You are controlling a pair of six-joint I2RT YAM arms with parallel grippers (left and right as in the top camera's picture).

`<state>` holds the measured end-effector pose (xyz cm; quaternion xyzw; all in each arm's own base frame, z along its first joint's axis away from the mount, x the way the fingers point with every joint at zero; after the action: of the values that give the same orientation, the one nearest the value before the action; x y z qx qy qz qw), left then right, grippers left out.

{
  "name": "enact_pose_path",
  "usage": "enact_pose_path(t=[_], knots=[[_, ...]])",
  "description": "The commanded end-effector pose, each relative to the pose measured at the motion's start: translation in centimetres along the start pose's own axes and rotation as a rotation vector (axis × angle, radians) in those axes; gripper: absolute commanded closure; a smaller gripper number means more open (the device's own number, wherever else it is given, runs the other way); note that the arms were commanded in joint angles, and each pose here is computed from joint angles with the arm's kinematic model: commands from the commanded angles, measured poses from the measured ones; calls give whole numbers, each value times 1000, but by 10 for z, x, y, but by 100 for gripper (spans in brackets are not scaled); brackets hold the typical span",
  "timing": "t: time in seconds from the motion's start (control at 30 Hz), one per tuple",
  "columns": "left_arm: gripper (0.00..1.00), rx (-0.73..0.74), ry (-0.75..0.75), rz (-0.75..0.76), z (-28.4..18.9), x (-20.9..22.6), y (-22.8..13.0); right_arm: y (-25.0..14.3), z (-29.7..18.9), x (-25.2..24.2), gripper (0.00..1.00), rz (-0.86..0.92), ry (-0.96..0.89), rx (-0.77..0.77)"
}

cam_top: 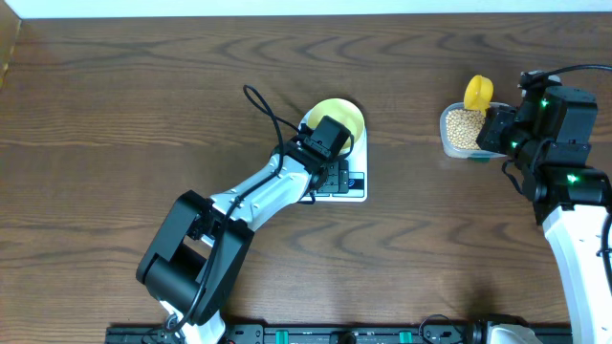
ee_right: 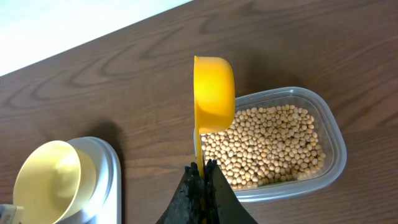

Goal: Scoop item into bowl and weigh 50g on scale
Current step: 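Press the scale's tare button with the left gripper fingertip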

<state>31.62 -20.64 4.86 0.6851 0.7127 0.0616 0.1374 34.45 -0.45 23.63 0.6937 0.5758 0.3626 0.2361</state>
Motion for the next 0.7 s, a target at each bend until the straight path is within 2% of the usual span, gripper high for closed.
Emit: enact_pose_path(t=[0.0, 0.23, 0.43, 0.67], knots=[[4, 41, 158, 25, 34, 29, -18, 4, -2, 0, 99, -1, 4, -8], [4, 94, 196, 33, 32, 37, -29, 4, -2, 0, 99, -1, 5, -8], [4, 82, 204, 34, 33, 38, -27, 4, -2, 1, 99, -1, 5, -9], [4, 138, 250, 44, 49, 46, -40, 4, -2, 0, 99, -1, 4, -8]])
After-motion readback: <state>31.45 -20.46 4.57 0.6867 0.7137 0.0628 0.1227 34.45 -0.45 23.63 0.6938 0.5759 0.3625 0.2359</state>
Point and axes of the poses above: each gripper's point midway between its finger pads, its own z axis out along the fingers, its own x axis along the line the jaws close on, y = z × x, the point moved 4 cm from there along -z, back along the fingers, and after that the axes turned 4 degrees about -z, right-handed, at the moved point
